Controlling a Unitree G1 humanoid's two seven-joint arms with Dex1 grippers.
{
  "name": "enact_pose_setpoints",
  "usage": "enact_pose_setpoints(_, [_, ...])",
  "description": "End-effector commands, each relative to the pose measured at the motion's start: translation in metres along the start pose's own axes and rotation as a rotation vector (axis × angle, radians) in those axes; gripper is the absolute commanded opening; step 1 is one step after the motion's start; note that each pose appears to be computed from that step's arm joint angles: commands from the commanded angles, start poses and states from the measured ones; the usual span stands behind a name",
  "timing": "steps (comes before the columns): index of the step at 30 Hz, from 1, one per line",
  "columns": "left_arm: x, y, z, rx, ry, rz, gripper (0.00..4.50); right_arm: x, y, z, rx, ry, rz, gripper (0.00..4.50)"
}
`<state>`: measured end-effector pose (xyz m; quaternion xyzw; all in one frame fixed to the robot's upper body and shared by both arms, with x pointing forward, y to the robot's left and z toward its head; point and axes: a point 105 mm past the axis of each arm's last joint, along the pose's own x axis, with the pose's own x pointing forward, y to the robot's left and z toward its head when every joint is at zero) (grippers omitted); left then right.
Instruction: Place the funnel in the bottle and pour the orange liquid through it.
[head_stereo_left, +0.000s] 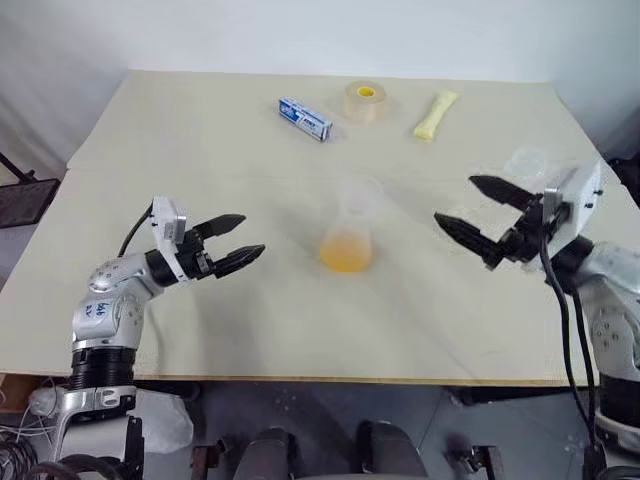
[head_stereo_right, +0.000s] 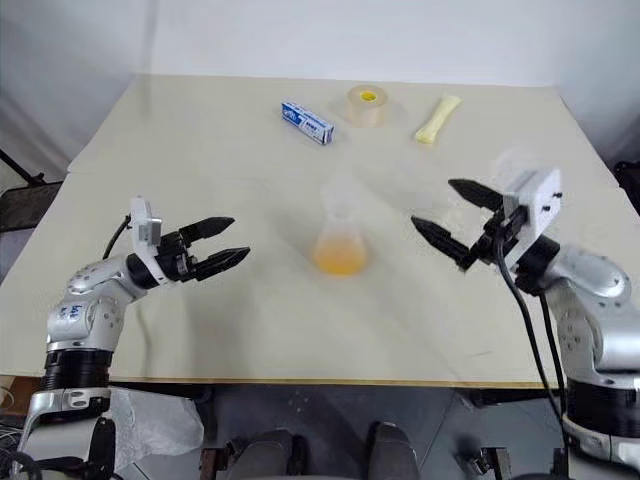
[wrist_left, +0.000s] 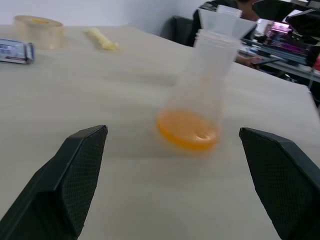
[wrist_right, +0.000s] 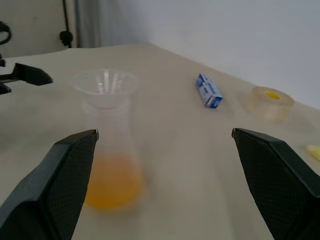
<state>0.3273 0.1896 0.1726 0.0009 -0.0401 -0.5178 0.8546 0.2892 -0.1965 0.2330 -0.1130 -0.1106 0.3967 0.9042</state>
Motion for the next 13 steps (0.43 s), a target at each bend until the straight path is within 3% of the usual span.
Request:
enact_pose_setpoints(1, [-0.016, 0.000, 0.006, 0.037, -0.001, -0.020, 4.50, -0.016, 0.002, -0.008, -0.020, 0.033, 0.016, 4.47])
enact_pose_setpoints(7, [-0.029, 0.006, 0.002, 0.039, 0.030, -0.034, 4.50, -0.036, 0.006, -0.046, 0.006, 0.140, 0.055, 4.47])
enact_pose_setpoints(13, [-0.028, 0.005, 0.009, 0.049, -0.012, -0.061, 4.50, -0.036, 0.005, -0.058, 0.011, 0.144, 0.025, 4.47])
